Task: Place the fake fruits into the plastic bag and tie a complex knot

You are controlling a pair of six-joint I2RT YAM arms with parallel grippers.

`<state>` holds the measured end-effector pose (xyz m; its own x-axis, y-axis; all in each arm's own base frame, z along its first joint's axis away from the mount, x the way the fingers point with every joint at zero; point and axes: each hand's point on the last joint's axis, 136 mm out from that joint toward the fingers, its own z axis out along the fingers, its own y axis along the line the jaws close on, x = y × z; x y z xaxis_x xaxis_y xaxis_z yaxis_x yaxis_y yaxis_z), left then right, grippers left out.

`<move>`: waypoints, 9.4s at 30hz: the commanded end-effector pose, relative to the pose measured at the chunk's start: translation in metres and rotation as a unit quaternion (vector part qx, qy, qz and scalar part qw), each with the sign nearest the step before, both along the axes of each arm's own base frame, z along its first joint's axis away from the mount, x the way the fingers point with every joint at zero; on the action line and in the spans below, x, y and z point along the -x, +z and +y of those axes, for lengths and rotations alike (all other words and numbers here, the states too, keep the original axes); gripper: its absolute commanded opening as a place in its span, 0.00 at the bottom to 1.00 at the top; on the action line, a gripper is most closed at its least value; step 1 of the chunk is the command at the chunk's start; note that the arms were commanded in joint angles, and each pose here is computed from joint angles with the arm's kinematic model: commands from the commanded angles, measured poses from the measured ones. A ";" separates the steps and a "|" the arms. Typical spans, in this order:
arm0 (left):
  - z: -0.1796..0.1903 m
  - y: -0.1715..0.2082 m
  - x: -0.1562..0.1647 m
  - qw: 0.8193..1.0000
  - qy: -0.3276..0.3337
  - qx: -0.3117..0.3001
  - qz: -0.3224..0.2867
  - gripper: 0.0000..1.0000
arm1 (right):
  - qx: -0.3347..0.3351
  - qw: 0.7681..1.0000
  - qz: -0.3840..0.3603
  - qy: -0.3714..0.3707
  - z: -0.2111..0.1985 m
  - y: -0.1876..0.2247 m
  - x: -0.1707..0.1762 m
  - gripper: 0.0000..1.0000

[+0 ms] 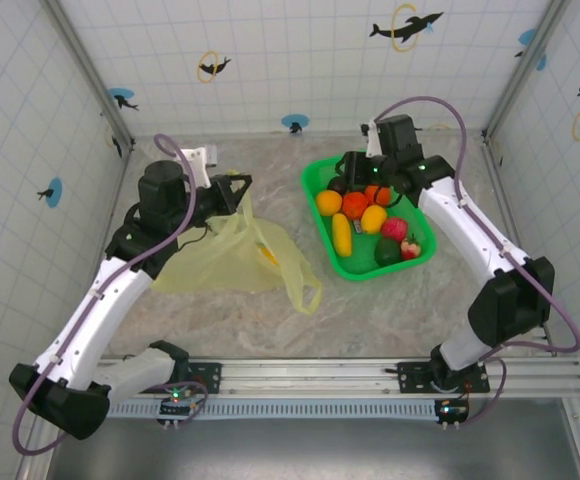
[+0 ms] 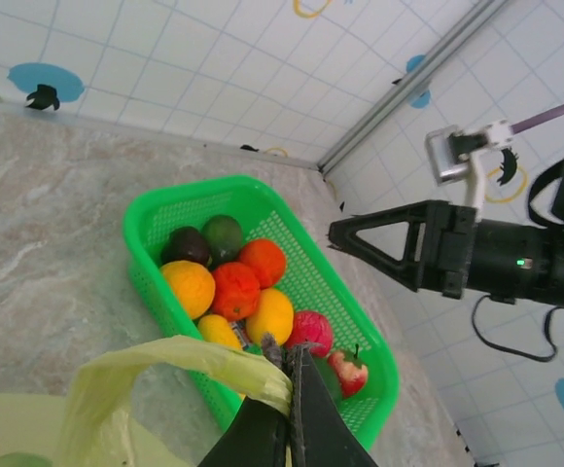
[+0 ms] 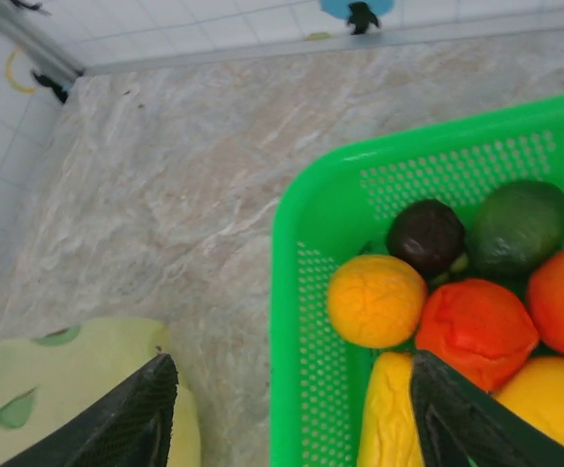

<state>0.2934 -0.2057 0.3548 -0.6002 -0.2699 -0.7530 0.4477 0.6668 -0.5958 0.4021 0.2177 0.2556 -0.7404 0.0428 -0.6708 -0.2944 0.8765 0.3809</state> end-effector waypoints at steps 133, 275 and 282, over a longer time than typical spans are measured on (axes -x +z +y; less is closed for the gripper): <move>-0.088 -0.234 0.163 0.943 -0.119 -0.282 0.132 0.70 | -0.086 0.993 -0.023 -0.078 -0.038 -0.069 0.047 0.52; -0.016 0.010 0.037 0.961 0.065 -0.235 -0.128 0.00 | 0.126 0.969 0.078 0.196 0.138 -0.113 0.131 0.60; 0.042 0.026 -0.043 0.991 0.106 -0.060 -0.048 0.00 | 0.084 0.987 0.100 0.091 0.098 -0.107 0.113 0.54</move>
